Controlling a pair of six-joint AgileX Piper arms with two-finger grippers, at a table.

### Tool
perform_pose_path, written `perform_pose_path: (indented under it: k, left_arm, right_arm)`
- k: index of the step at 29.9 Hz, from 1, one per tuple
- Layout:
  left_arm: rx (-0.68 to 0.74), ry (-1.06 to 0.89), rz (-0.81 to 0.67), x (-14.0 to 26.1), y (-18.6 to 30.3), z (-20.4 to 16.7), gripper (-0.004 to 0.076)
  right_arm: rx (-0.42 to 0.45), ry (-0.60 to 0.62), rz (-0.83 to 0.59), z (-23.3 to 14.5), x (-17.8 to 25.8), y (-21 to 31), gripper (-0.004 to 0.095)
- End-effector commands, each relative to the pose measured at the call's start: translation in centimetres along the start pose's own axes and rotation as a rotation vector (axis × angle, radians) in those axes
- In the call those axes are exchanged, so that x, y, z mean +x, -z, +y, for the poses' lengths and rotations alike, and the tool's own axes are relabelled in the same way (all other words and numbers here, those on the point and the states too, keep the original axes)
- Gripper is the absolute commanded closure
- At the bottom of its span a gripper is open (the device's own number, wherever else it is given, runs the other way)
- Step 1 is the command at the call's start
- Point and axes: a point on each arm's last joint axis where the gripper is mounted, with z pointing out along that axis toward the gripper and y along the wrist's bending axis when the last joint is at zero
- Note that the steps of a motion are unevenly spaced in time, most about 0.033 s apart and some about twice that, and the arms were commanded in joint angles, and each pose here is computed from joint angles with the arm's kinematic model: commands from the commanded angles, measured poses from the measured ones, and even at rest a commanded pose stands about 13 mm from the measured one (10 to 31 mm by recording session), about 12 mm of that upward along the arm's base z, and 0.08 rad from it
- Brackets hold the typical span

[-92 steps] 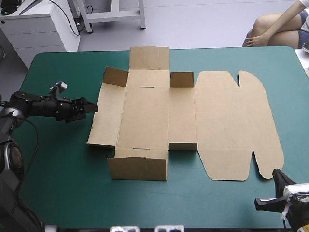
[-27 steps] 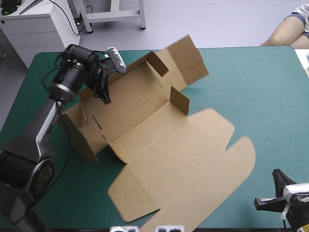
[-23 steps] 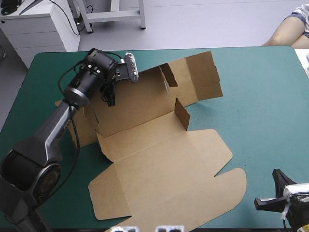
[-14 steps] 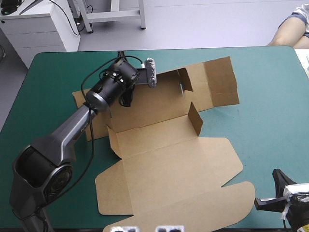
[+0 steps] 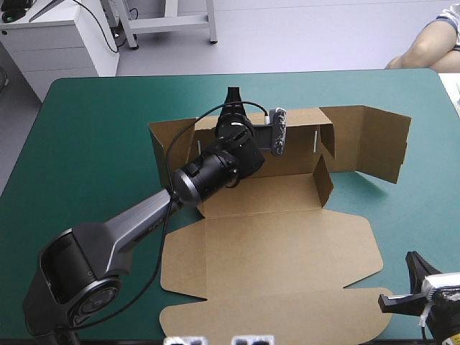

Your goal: Fold the box

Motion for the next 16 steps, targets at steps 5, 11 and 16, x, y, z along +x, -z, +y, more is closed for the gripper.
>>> perform_pose_path:
  k: [5,11,16]
  left_arm:
    - [-0.163,0.041,-0.039,-0.2,4.3,-0.6,0.0732]
    - [-0.241,0.059,-0.113,0.4,6.6,-2.4,0.0732]
    - [-0.297,0.095,-0.099,1.5,6.5,-3.5,0.0732]
  right_arm:
    - [0.01,0.014,-0.099,-0.1,-1.2,0.5,0.0927]
    - [0.01,0.014,-0.099,-0.1,-1.2,0.5,0.0928]
    - [0.01,0.016,-0.099,-0.1,-1.2,0.5,0.0928]
